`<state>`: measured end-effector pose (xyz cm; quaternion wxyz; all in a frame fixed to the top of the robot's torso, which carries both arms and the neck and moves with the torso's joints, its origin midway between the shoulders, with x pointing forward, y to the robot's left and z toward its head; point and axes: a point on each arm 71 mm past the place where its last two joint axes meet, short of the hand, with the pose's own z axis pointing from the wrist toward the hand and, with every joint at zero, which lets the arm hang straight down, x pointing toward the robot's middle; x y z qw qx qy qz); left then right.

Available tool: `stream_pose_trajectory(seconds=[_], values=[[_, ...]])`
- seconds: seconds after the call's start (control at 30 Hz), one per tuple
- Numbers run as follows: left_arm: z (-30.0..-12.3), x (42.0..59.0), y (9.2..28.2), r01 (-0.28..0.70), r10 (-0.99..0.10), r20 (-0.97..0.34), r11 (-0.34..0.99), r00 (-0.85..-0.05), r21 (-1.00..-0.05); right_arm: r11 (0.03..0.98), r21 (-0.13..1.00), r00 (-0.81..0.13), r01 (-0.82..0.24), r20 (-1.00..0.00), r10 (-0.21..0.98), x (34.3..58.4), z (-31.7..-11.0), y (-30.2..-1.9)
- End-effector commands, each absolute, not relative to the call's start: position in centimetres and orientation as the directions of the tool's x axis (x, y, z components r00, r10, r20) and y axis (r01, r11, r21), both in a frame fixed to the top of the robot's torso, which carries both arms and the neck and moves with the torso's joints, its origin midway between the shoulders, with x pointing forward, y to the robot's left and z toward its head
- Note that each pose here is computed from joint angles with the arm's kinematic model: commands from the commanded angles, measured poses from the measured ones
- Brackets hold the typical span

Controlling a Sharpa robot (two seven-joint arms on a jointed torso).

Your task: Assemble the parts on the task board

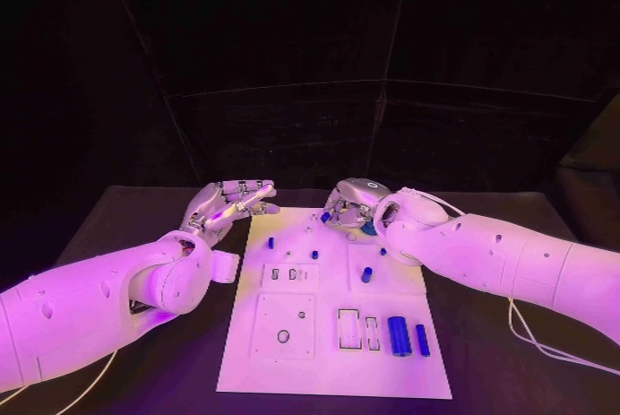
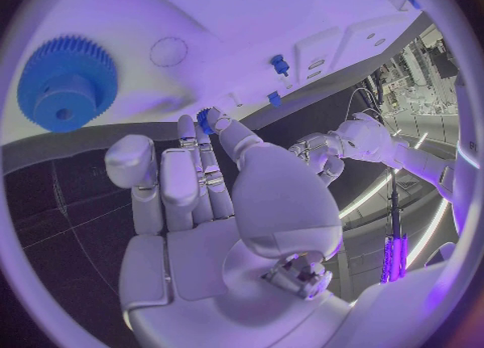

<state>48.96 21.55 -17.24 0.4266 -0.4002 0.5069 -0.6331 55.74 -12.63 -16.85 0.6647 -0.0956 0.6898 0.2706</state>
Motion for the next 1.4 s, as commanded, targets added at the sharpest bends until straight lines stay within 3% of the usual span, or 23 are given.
stream_pose_trajectory(seconds=[0.03, 1.4], values=[[-17.0, 48.9, 21.4, 0.141, -0.941, 0.074, -0.127, -0.329, -0.982, 0.837, 0.24, -0.051, -0.492, -0.968, 0.247, 55.9, -16.3, -12.4], [-16.9, 49.1, 21.5, 0.14, -0.942, 0.073, -0.125, -0.328, -0.982, 0.852, 0.218, -0.078, -0.476, -0.975, 0.206, 56.6, -16.4, -11.1]])
